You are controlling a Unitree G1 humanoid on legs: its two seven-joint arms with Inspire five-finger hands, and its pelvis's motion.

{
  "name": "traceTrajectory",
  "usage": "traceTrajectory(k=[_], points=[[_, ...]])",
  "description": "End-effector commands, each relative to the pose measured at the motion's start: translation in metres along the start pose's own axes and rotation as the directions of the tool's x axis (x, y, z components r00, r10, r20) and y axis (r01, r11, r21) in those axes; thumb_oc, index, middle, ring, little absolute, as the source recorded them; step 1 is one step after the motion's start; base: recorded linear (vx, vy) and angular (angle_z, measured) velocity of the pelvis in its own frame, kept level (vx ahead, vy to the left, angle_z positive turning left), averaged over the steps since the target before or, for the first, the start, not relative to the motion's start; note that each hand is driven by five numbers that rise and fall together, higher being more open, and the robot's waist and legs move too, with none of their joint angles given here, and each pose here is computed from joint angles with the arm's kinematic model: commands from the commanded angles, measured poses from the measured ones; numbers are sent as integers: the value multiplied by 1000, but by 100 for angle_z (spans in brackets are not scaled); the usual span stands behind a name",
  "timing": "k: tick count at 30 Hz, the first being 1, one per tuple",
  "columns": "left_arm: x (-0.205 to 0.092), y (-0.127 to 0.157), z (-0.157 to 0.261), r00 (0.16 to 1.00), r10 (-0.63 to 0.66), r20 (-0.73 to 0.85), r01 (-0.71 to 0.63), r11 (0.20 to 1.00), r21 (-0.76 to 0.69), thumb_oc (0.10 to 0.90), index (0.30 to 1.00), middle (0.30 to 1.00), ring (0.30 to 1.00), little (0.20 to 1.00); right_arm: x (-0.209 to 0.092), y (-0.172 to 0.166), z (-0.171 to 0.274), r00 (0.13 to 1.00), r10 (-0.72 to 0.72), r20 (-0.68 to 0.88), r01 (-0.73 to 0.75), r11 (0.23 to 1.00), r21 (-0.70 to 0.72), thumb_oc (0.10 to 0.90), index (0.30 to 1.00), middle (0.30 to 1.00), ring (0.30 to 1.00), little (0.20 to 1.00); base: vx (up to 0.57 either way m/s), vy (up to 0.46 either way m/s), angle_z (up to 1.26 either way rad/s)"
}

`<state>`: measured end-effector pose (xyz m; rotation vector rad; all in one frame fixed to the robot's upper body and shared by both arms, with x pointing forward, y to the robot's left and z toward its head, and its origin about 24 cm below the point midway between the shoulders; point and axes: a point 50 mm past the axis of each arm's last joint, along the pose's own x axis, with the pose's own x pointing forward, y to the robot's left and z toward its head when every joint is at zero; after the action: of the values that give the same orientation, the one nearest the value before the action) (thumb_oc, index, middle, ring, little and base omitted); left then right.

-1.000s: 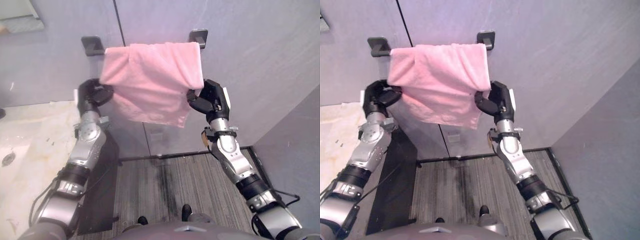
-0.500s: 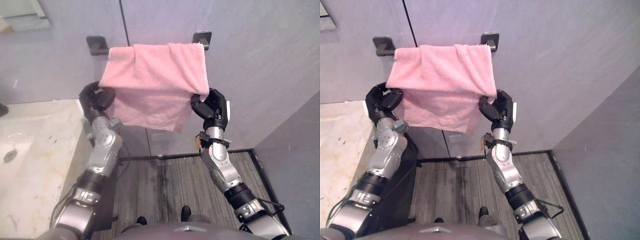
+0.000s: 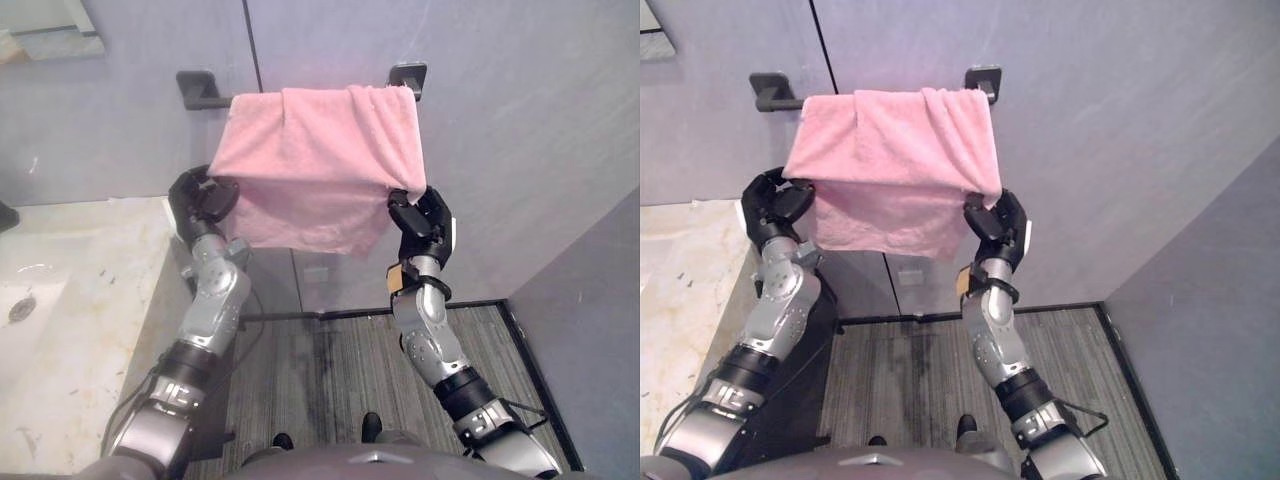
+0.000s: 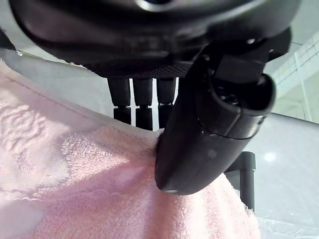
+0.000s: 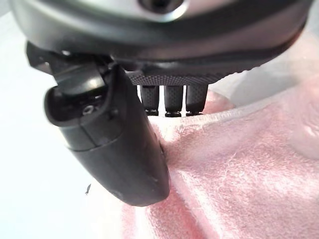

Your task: Organize the bathroom.

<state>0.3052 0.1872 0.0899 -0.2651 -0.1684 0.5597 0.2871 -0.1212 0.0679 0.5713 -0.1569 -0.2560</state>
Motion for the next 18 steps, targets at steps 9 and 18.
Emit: traceTrajectory(k=[9,18], points=[[10,-2,28,984,-16,177,17,1000,-5,800,900,900,900,900,19,13,45,966,113,231,-121,993,20,800,900,900,900,900,0,0,0],[-1,0,5,990,-136,39,134,990,52,800,900,900,900,900,12,-3,44,960,115,255,-90,990,-108,800,900,900,900,900,-4,0,0]])
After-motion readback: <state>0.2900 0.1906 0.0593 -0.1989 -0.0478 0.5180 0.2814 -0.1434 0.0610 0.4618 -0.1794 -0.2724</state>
